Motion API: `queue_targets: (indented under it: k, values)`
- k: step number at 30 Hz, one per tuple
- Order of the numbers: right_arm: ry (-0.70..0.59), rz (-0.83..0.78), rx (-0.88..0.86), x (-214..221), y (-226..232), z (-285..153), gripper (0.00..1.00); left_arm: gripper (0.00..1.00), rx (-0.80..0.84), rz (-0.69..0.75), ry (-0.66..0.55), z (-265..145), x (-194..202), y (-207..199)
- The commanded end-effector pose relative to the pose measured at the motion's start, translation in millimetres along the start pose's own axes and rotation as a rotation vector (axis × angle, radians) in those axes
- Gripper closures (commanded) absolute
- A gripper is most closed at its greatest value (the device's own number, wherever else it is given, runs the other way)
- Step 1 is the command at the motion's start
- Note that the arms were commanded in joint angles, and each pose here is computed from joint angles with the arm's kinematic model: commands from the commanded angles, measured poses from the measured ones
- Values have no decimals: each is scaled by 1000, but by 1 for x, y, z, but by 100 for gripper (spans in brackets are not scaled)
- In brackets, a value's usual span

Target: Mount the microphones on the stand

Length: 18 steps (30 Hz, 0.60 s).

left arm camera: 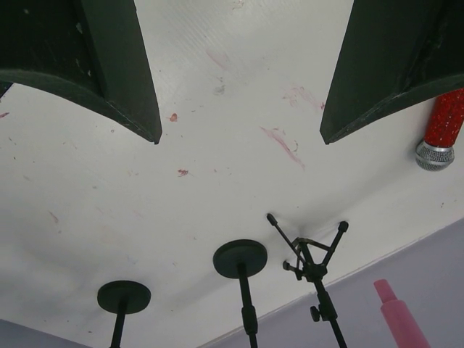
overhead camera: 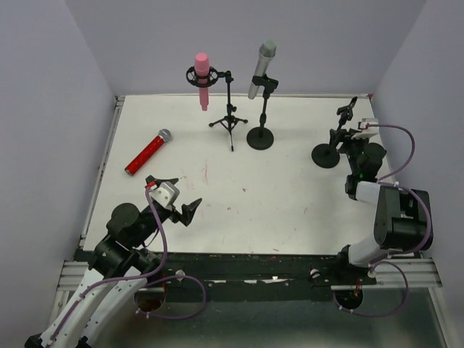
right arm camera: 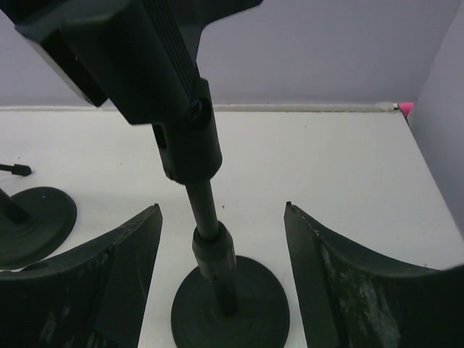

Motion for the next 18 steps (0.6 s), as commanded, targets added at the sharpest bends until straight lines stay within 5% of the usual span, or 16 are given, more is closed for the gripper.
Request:
queue_targets:
  k: [1,9,12,15,18]
  values:
    - [-198,-45,-69,-28,4,17,28,1,-13,0,20,3,5,2]
    - [-240,-119,-56,-28,-3,32,42,1,-17,4,31,4,6,3]
    - [-232,-143,-109,-25,3,32,57,1,-17,5,34,4,6,3]
    - [-222,-186,-236,-22,17,29,84,1,-13,3,39,5,7,2]
    - [-235,-190,-353,-29,32,21,93,1,-17,3,34,4,6,3]
Point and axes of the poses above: each gripper's point midway between its finger pads, its own z axis out along the fingers, its own y axis along the line the jaws close on, x = y × z, the point moved 6 cm from there along -z, back along the fingers, and after that the axes turned 3 degrees about z, right-handed, at the moved point
